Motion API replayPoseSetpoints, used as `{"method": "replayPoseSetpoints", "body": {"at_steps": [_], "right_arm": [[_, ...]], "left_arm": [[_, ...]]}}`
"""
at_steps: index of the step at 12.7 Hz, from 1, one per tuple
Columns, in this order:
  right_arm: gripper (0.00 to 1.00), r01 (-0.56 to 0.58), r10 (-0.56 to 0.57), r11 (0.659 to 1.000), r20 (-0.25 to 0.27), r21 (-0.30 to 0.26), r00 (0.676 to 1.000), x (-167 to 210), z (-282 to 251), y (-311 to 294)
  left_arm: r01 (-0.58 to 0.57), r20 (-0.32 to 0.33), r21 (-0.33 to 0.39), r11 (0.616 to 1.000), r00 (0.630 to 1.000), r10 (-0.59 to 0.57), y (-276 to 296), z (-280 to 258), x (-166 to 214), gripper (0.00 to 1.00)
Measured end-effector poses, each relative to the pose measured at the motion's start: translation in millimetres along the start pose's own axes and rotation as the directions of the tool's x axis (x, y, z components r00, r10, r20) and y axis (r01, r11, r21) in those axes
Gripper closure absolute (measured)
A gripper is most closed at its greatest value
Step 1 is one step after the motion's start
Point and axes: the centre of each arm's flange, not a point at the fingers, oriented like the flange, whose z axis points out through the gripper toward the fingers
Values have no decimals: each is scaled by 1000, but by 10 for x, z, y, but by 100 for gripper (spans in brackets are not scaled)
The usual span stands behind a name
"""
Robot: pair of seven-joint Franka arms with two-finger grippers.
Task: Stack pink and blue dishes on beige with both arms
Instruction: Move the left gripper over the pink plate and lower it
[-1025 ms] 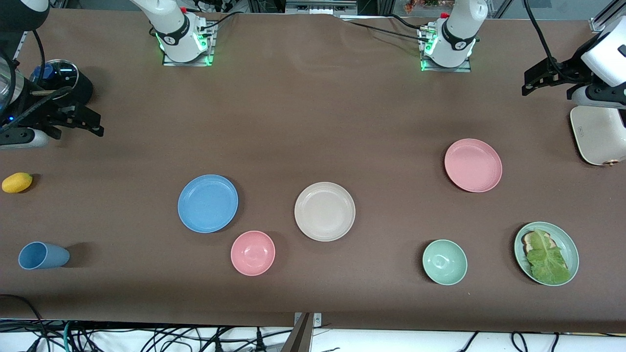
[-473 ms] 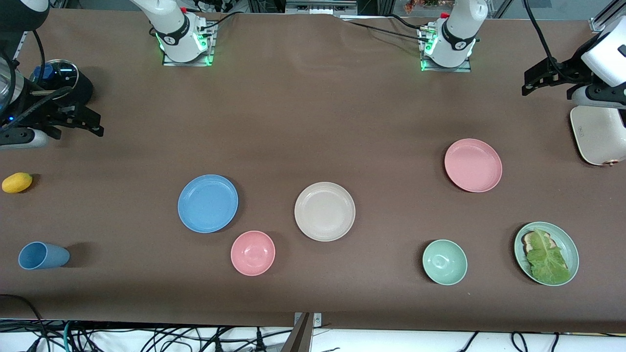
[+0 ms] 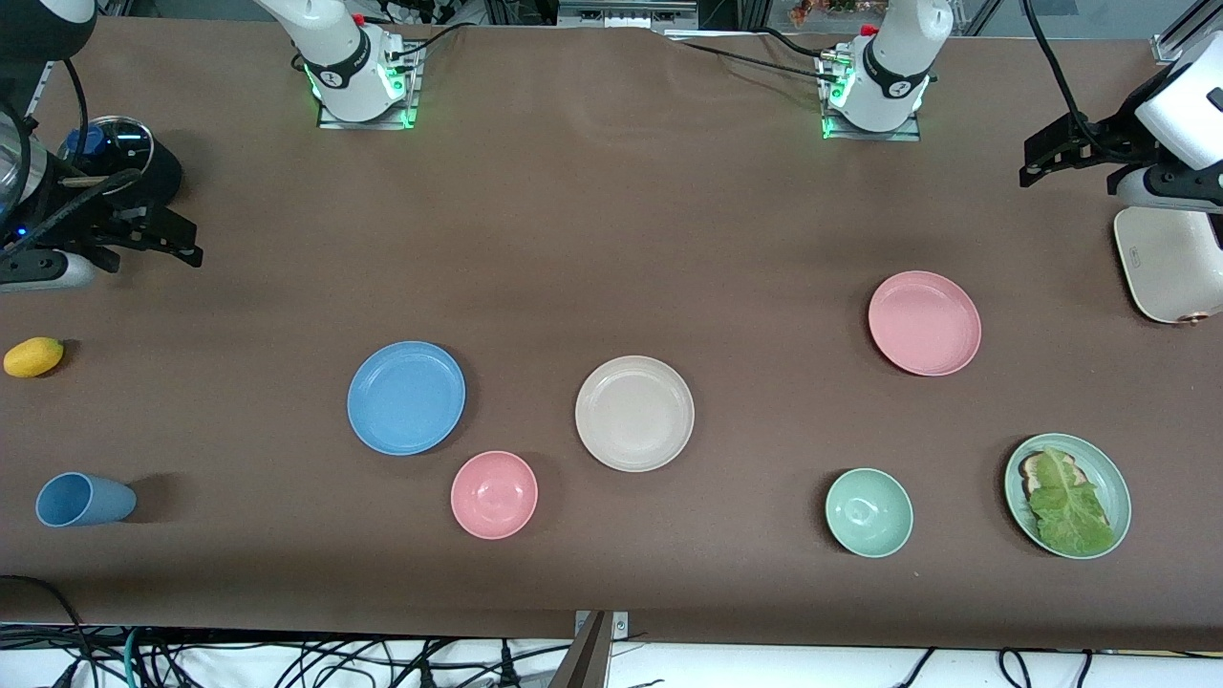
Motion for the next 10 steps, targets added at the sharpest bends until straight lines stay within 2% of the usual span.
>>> {"method": "replayPoseSetpoints", "body": {"at_steps": [4, 9, 10], "right_arm": [[0, 0, 0, 1000, 0, 0, 1000, 0, 0, 0], [0, 0, 0, 1000, 0, 0, 1000, 1, 2, 0], [0, 0, 0, 1000, 0, 0, 1000, 1, 2, 0]], "left_arm": [[1, 26, -1, 1000, 1000, 0, -5, 127, 101, 0], [2, 101, -6, 1000, 995, -2, -21, 534, 403, 0], [3, 96, -10, 1000, 995, -2, -24, 597, 475, 0]]}}
